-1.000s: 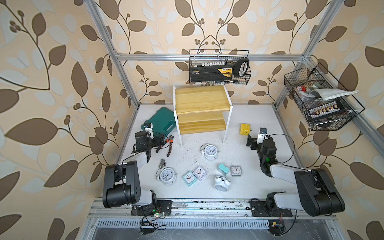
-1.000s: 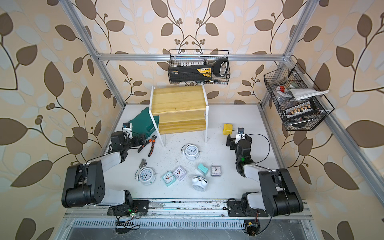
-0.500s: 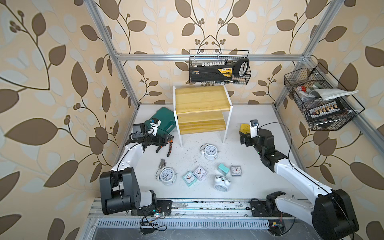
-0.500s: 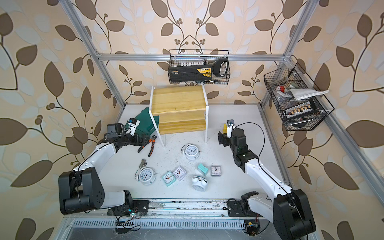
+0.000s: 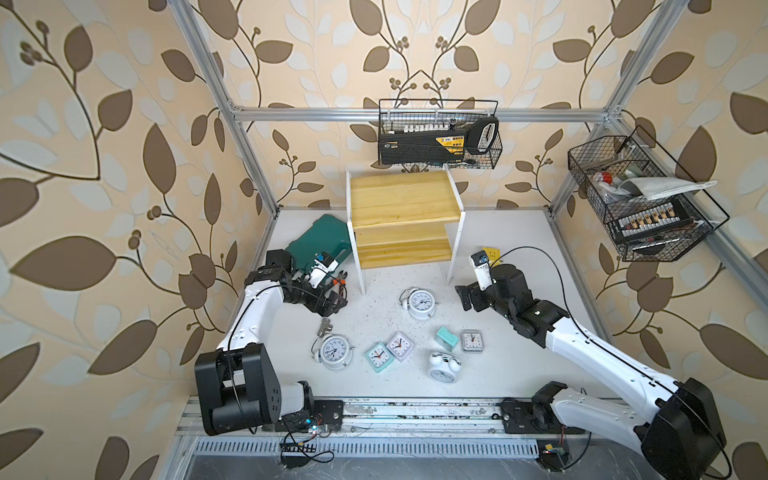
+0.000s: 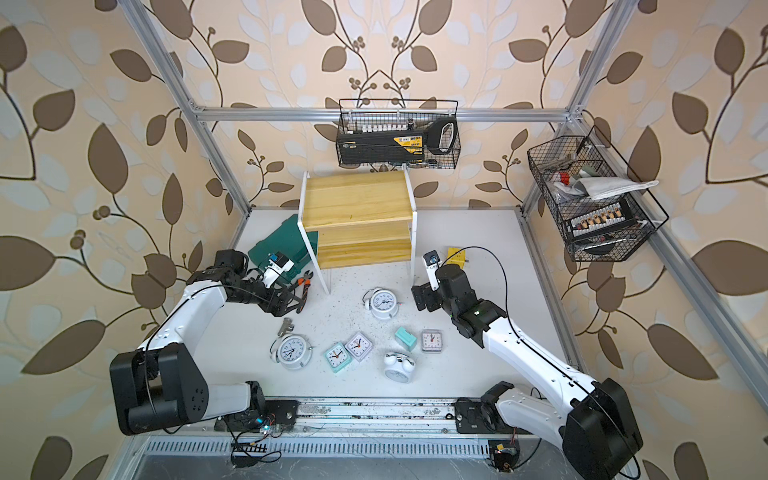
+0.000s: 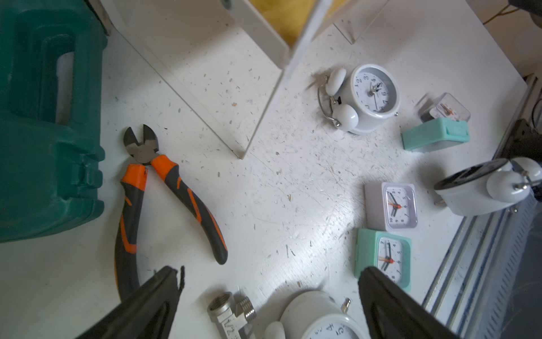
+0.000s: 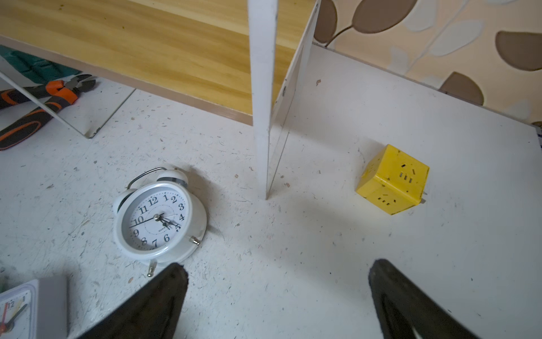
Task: Place the alarm clocks on the shelf by style
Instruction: Pick up the alarm from the center of the board.
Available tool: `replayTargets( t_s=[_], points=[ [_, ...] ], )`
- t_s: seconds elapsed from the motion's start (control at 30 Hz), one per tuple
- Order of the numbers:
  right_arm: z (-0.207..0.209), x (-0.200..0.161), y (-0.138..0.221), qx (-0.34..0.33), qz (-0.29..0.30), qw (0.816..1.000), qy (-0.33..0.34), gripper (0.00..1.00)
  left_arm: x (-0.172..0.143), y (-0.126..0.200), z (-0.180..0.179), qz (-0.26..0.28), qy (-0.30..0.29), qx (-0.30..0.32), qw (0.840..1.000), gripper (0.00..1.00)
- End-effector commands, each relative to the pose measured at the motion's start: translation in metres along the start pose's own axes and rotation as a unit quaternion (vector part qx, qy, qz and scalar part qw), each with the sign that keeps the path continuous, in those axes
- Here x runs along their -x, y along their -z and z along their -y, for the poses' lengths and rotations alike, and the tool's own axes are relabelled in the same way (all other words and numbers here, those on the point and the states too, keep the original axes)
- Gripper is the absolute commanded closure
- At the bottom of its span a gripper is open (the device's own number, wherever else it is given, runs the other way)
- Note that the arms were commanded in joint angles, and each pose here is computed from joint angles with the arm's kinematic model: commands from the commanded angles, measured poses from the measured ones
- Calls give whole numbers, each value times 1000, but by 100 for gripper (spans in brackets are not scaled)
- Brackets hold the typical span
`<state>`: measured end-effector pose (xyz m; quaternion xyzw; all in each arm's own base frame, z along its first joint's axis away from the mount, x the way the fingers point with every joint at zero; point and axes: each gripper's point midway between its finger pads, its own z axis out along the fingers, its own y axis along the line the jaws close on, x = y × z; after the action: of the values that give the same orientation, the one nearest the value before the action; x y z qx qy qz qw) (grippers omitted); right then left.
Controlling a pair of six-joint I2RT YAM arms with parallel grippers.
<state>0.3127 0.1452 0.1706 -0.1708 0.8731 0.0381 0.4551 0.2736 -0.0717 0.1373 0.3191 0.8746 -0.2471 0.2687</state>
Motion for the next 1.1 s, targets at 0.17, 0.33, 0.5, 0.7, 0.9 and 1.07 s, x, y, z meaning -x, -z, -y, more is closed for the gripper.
replayTargets(
  t_s=[0.17, 0.33, 0.5, 0.7, 0.9, 1.07],
  points=[
    [-17, 6, 12, 12, -7, 1000, -23, 1, -11, 0, 44, -43, -62, -57, 996, 1],
    [-24, 1, 16, 17, -19, 999, -22, 1, -23, -25, 65, -101, -72, -72, 990, 1],
    [-26, -3, 22, 14, -21, 999, -22, 1, -26, -41, 86, -137, -69, -83, 985, 1],
    [-27, -11, 22, 13, -25, 999, -30, 1, -36, -64, 108, -192, -103, -62, 974, 1],
    [-28, -17, 23, 11, -29, 999, -31, 1, -58, -86, 120, -247, -147, -33, 957, 1],
    [-28, -21, 24, 10, -29, 999, -33, 1, -80, -101, 126, -290, -184, -13, 939, 1]
  ],
)
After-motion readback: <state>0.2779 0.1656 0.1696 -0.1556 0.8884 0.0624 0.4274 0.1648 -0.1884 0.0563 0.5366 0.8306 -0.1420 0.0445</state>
